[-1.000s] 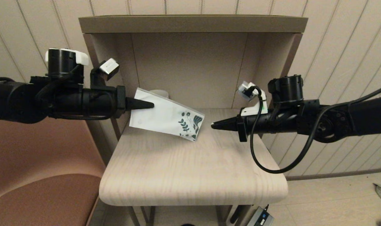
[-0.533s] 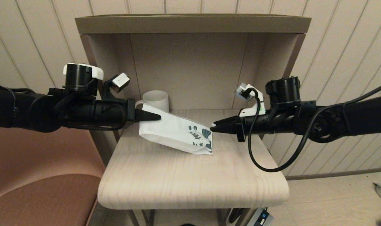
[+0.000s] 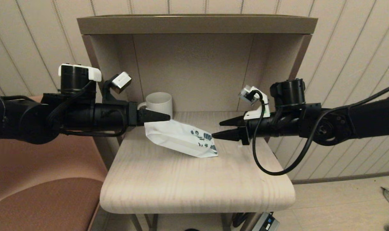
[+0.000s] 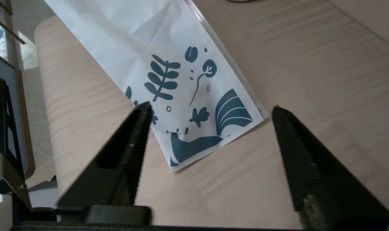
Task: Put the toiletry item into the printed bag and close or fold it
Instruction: Close the strorage bag and place it on the desk
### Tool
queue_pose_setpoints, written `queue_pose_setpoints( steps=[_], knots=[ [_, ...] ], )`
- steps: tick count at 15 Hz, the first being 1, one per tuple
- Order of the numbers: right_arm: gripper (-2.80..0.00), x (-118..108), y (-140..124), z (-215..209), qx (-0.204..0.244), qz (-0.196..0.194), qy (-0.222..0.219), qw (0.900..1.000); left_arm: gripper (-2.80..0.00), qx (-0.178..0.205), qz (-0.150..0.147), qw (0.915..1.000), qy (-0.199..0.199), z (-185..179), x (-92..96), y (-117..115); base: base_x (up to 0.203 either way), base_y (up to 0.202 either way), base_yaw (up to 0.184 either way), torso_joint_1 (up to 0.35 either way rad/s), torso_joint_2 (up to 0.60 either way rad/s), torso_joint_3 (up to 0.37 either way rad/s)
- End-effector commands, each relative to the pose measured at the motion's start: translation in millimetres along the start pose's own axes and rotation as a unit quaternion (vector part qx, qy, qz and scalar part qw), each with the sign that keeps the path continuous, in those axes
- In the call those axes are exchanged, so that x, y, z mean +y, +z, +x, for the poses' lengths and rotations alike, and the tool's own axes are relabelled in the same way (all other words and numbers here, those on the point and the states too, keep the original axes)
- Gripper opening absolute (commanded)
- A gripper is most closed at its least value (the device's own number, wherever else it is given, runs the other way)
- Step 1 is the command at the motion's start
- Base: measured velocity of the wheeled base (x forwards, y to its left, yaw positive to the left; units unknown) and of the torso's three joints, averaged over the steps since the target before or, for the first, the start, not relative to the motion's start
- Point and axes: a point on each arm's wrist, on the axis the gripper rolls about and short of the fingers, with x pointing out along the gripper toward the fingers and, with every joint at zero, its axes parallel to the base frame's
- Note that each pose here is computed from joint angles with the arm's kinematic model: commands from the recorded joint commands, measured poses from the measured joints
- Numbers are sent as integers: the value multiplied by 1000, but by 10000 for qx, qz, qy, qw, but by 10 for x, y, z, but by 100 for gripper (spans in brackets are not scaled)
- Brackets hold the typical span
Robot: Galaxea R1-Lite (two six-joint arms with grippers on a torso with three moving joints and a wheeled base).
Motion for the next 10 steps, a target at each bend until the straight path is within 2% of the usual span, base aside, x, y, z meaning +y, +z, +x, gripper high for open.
queue_pose_setpoints(
  steps=[1, 5, 8, 10],
  knots=[
    [0, 10, 1, 1, -12, -17, 30, 10000, 0, -58, 82, 9999, -45, -52, -83, 14, 0, 0, 0, 0, 0, 0],
    [0, 29, 14, -6, -22, -39, 41, 10000, 0, -295, 224, 9993, 67, -308, -242, 34, 0, 0, 0, 0, 0, 0],
    [0, 57, 55, -37, -64, -82, 39, 9999, 0, -527, 268, 9975, 393, -596, -368, -31, 0, 0, 0, 0, 0, 0],
    [0, 75, 85, -65, -99, -115, 31, 9999, 0, -732, 246, 9944, 723, -841, -372, -62, 0, 0, 0, 0, 0, 0]
  ],
)
